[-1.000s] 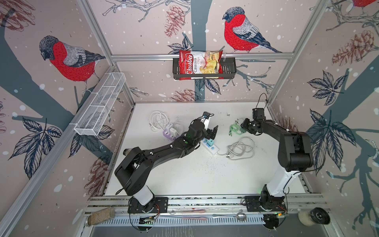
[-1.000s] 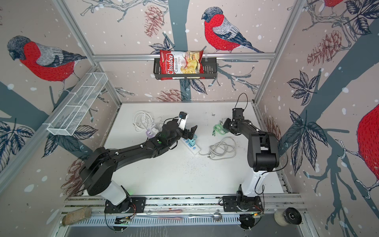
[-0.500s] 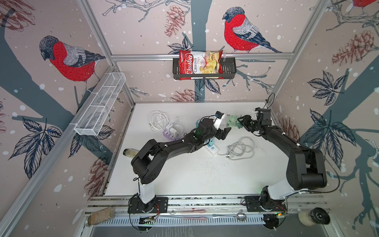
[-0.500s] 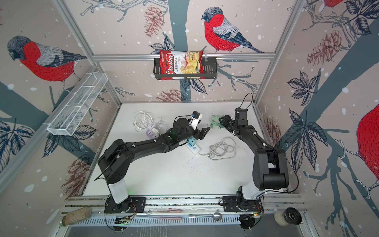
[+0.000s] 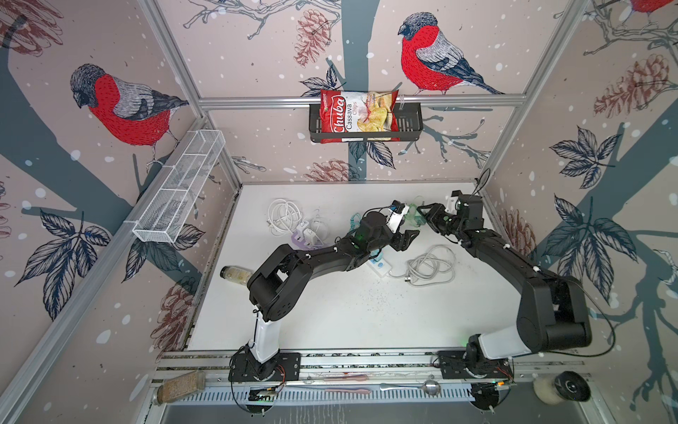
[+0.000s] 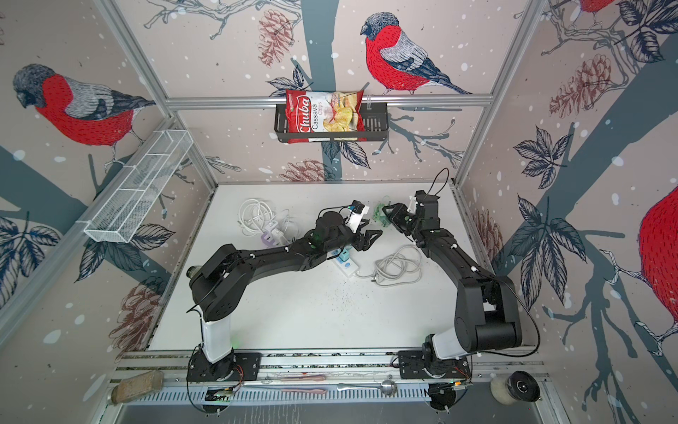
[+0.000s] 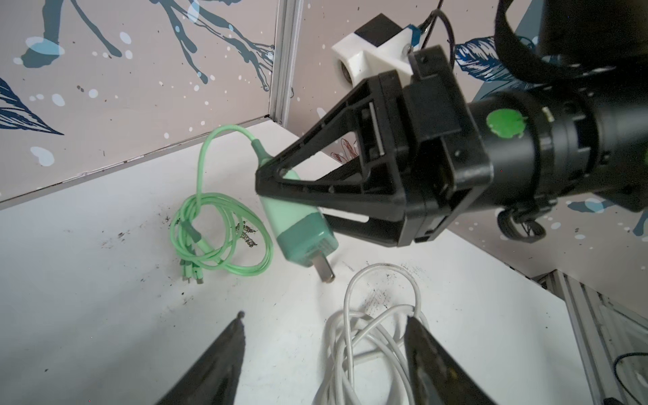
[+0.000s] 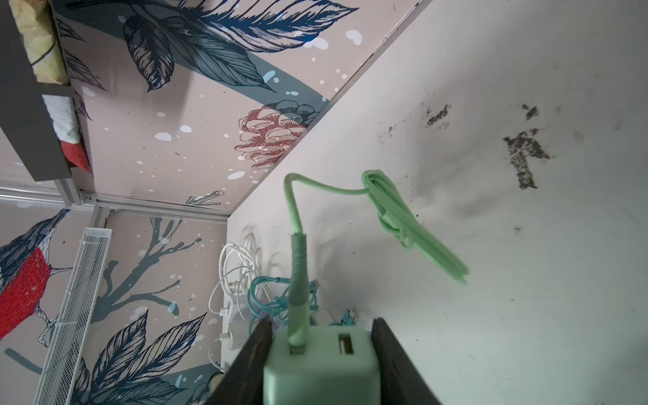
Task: Insert plugs into power strip
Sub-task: Pass the plug.
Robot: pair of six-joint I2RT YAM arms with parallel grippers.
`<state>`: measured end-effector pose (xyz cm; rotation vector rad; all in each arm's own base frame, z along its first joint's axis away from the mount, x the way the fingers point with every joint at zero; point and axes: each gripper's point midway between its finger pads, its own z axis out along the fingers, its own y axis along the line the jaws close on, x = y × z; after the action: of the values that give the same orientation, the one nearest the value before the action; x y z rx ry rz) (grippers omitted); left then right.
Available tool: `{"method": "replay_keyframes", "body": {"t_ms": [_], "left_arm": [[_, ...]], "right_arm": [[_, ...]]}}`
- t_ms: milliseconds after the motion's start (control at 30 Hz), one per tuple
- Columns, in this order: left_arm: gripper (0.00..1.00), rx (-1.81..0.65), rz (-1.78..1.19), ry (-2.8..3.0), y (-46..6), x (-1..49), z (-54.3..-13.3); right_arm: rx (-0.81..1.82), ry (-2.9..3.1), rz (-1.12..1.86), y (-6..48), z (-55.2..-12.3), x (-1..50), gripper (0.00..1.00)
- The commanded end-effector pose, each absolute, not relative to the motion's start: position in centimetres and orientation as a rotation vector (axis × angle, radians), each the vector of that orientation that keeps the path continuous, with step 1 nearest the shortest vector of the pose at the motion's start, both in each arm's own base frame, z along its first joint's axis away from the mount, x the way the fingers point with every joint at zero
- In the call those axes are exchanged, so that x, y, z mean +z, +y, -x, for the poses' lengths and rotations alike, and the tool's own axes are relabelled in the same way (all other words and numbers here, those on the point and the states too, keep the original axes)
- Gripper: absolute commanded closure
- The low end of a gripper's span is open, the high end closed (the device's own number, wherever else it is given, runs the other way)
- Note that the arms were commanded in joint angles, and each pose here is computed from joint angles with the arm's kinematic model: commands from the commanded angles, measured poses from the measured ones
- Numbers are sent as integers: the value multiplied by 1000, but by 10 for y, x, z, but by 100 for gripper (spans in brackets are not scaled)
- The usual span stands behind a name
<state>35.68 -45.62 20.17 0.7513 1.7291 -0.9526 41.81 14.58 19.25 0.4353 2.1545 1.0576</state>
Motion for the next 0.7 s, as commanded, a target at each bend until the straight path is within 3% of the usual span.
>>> {"method": "replay_keyframes", "body": {"t_ms": [0, 667], "left_arm": [[31, -1024, -691, 1634, -462, 228, -358], [44, -1035, -584, 1588, -463, 238, -372]], "right_arm": [[1105, 2100, -385, 157, -418, 212, 68], [1165, 2054, -343, 170, -406, 231, 70]]}}
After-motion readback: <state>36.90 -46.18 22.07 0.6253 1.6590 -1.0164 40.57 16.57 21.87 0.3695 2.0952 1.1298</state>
